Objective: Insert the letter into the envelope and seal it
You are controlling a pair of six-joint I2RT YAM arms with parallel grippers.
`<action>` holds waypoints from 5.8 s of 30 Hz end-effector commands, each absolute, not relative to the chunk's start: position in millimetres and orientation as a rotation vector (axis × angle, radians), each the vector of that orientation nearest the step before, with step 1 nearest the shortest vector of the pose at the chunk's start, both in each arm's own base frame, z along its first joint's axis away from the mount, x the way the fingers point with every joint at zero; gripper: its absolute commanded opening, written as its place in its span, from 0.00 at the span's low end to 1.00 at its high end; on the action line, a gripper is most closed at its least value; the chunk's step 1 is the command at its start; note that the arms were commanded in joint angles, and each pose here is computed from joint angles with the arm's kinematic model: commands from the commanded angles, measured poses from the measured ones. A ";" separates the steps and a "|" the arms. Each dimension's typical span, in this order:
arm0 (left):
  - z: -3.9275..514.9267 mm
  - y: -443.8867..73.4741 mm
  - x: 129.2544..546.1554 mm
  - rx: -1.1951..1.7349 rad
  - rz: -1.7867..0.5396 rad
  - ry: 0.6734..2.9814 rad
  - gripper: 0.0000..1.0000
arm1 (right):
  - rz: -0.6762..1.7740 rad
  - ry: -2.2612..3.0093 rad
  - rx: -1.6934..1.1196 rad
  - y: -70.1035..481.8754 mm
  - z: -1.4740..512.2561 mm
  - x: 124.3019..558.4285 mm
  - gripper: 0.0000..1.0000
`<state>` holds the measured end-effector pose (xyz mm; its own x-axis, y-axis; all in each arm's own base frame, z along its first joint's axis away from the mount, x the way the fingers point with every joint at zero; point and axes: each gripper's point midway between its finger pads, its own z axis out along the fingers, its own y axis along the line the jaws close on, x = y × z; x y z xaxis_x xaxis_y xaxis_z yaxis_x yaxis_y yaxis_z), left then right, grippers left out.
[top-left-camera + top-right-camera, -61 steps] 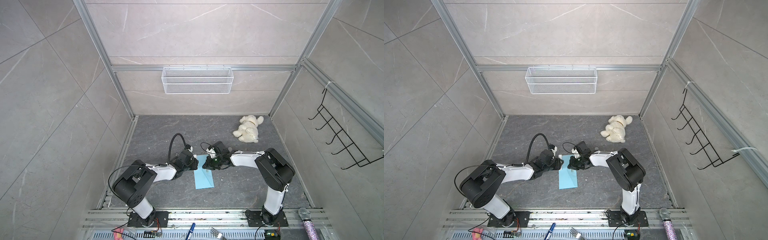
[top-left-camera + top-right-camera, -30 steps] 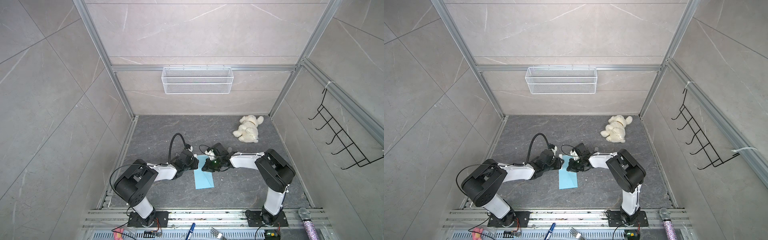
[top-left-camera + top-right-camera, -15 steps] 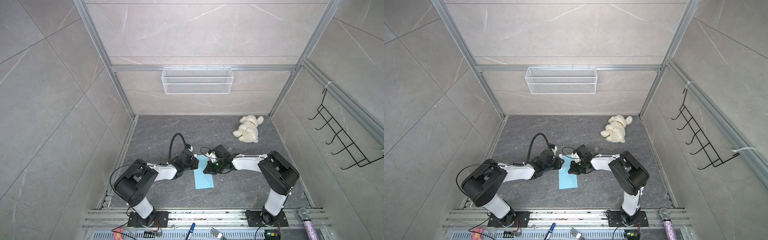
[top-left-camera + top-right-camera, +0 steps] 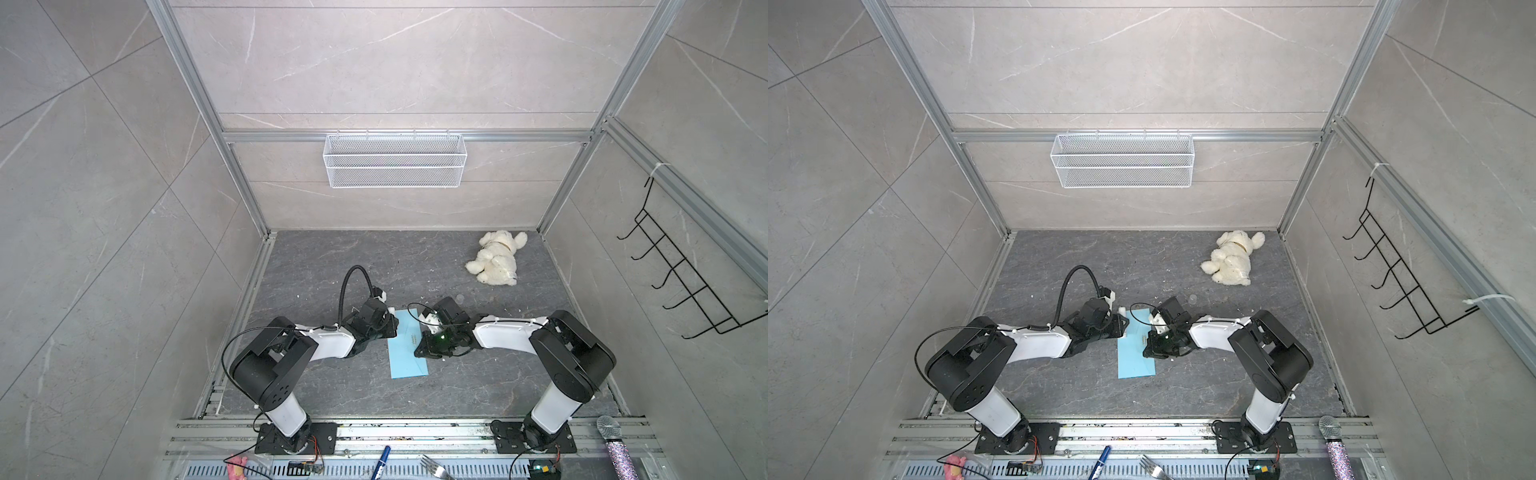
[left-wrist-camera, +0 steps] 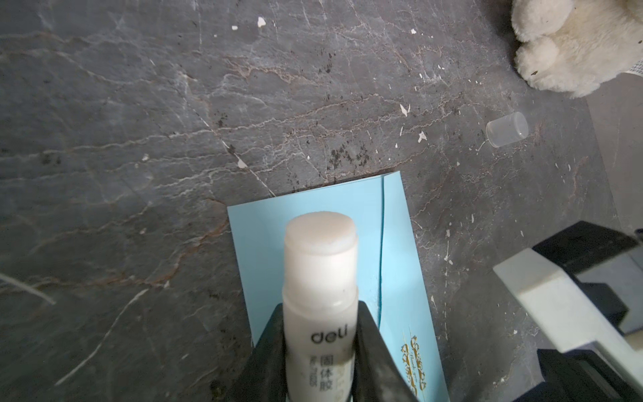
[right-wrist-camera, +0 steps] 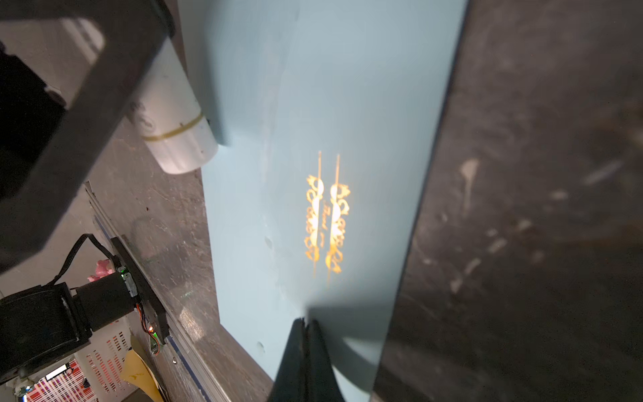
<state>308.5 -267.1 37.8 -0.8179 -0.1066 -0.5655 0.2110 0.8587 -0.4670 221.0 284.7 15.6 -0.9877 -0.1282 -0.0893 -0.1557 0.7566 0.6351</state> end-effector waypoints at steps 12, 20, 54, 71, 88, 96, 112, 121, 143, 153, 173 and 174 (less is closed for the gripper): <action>36.8 -270.6 311.4 0.081 -0.694 2.432 0.00 | 0.922 3.026 -0.177 265.4 -3.9 204.0 0.00; 36.9 -269.1 310.6 0.078 -0.692 2.432 0.00 | 0.933 2.997 -0.160 282.0 -4.6 226.3 0.00; 32.9 -264.4 307.2 0.079 -0.672 2.443 0.00 | 0.955 2.913 -0.058 288.8 -10.1 310.8 0.00; 30.5 -264.5 308.3 0.078 -0.665 2.446 0.00 | 1.020 2.882 -0.076 286.0 1.9 308.0 0.00; 29.5 -266.1 308.8 0.076 -0.672 2.448 0.00 | 0.964 2.965 -0.219 291.5 -5.2 253.0 0.00; 29.3 -268.0 310.1 0.078 -0.678 2.447 0.00 | 0.947 2.993 -0.227 277.9 -3.1 225.2 0.00; 29.2 -270.9 310.6 0.081 -0.691 2.449 0.00 | 0.911 2.982 -0.213 279.1 0.6 220.9 0.00; 30.8 -267.0 308.5 0.079 -0.680 2.447 0.00 | 0.889 2.956 -0.188 296.7 1.0 266.4 0.00; 33.1 -264.6 308.1 0.078 -0.670 2.442 0.00 | 0.956 2.914 -0.209 297.5 15.5 273.4 0.00; 47.3 -269.2 311.6 0.090 -0.696 2.410 0.00 | 0.981 2.755 -0.303 301.3 59.7 262.7 0.03; 233.6 -282.7 290.0 0.168 -1.104 1.935 0.00 | 1.086 2.324 -0.410 290.5 195.1 257.1 0.64; 239.5 -283.4 287.1 0.169 -1.133 1.914 0.00 | 1.091 2.309 -0.408 289.6 198.9 256.9 0.65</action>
